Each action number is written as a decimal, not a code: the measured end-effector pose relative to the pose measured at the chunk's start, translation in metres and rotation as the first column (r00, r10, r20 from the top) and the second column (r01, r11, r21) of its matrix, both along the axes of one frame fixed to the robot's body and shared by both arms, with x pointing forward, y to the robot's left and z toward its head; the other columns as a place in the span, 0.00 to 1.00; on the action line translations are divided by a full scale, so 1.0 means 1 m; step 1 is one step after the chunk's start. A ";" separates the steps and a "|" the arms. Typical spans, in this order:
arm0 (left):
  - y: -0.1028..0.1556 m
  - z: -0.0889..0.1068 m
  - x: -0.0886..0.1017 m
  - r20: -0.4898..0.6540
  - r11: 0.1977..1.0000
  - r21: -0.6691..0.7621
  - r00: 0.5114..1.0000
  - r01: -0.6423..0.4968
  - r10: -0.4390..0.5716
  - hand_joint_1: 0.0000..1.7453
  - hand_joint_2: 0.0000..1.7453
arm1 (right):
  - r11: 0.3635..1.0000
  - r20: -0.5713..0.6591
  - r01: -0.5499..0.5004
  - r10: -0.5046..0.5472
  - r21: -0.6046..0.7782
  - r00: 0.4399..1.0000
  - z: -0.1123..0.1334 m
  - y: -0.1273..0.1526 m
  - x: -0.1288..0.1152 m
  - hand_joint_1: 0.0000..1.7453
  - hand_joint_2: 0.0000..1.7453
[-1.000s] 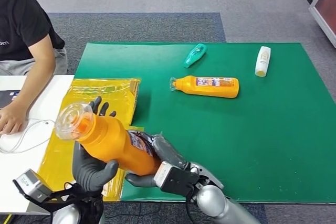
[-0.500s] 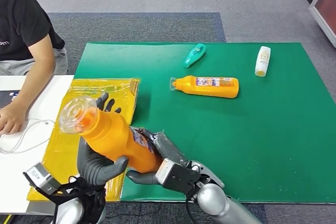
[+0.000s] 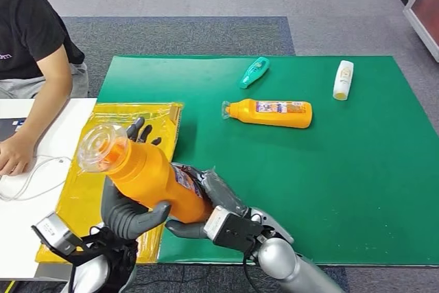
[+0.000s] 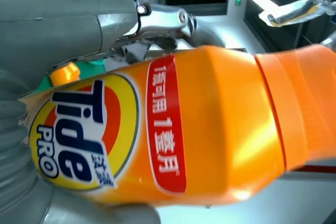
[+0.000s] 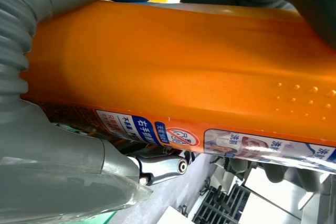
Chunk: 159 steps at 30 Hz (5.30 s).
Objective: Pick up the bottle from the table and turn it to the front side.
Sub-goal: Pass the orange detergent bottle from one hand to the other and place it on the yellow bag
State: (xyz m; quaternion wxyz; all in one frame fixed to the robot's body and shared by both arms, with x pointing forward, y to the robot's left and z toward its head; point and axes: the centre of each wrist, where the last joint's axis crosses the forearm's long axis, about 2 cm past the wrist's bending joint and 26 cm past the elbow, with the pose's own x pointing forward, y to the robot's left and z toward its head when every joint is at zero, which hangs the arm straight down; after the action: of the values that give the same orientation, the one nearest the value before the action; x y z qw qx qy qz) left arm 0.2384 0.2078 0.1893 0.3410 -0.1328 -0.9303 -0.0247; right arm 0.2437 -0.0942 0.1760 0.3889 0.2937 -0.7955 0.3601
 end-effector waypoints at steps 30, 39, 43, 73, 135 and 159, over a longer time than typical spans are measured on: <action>0.006 0.016 0.021 -0.006 0.988 0.098 0.993 0.120 -0.120 0.99 1.00 | 0.987 0.226 0.147 -0.129 -0.064 0.965 0.004 -0.003 0.006 1.00 1.00; 0.006 0.017 0.022 0.005 0.986 0.113 0.992 0.126 -0.127 1.00 1.00 | 0.986 0.237 0.154 -0.136 -0.062 0.962 0.004 -0.004 0.007 1.00 1.00; 0.006 0.018 0.023 0.015 0.985 0.118 0.992 0.123 -0.126 1.00 1.00 | 0.987 0.238 0.152 -0.134 -0.060 0.962 0.005 -0.004 0.007 1.00 1.00; 0.011 0.012 0.017 0.048 0.978 0.207 0.999 -0.015 0.005 1.00 1.00 | 0.987 0.180 0.149 -0.136 -0.063 0.974 -0.002 -0.004 0.000 0.00 1.00; 0.134 -0.035 -0.007 0.076 0.389 0.886 0.906 -0.253 0.417 1.00 1.00 | 0.984 0.130 0.165 -0.155 -0.069 0.979 -0.019 -0.015 -0.022 0.00 1.00; 0.132 -0.048 0.035 0.258 0.243 0.864 0.801 -0.441 0.540 1.00 1.00 | 0.991 0.103 0.125 -0.119 -0.049 0.988 -0.015 -0.014 -0.021 0.00 1.00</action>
State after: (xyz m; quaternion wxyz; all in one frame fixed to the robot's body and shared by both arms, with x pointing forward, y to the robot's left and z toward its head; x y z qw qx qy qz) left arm 0.2734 0.3400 0.1414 0.3897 0.3652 -0.7445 -0.4006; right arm 0.2229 -0.1081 0.1610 0.3778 0.2152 -0.8202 0.3719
